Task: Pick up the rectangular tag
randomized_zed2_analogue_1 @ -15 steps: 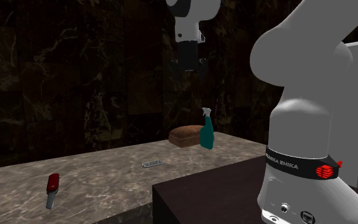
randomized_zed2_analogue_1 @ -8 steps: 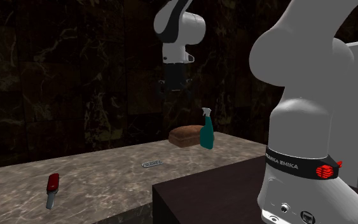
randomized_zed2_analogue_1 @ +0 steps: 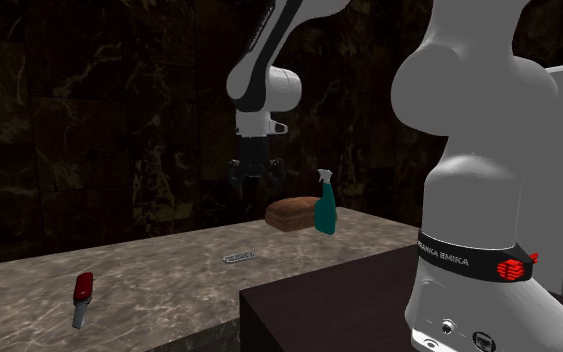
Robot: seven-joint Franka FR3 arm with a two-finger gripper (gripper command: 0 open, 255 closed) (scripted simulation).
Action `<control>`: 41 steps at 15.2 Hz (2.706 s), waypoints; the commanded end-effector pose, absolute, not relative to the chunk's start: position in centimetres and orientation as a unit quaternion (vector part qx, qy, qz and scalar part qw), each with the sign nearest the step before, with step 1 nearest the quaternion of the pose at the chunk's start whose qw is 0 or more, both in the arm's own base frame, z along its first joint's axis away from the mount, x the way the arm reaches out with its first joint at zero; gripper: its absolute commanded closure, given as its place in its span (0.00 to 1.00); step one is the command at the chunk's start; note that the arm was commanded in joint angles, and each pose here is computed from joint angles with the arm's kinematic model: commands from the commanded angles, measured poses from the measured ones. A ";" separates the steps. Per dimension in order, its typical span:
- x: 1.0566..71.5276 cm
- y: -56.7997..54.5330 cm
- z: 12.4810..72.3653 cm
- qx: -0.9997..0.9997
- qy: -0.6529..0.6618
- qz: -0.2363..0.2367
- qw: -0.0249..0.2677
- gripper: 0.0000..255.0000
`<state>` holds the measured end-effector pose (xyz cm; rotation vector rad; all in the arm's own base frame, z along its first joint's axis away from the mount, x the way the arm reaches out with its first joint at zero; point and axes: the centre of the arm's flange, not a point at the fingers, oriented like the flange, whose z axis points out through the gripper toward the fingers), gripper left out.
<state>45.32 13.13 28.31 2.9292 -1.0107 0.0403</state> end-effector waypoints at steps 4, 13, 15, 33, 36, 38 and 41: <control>48.4 14.9 22.6 0.924 -0.381 0.007 0.014 0.00; 54.2 17.6 12.9 0.882 -0.472 -0.003 0.001 0.00; 54.2 17.6 11.9 0.882 -0.472 -0.003 0.001 0.00; 54.2 17.6 9.5 0.882 -0.472 -0.003 0.001 1.00; 54.2 17.6 11.0 0.882 -0.472 -0.003 0.001 1.00; 54.2 17.6 12.1 0.882 -0.472 -0.003 0.001 1.00; 54.2 17.6 13.7 0.882 -0.472 -0.003 0.001 1.00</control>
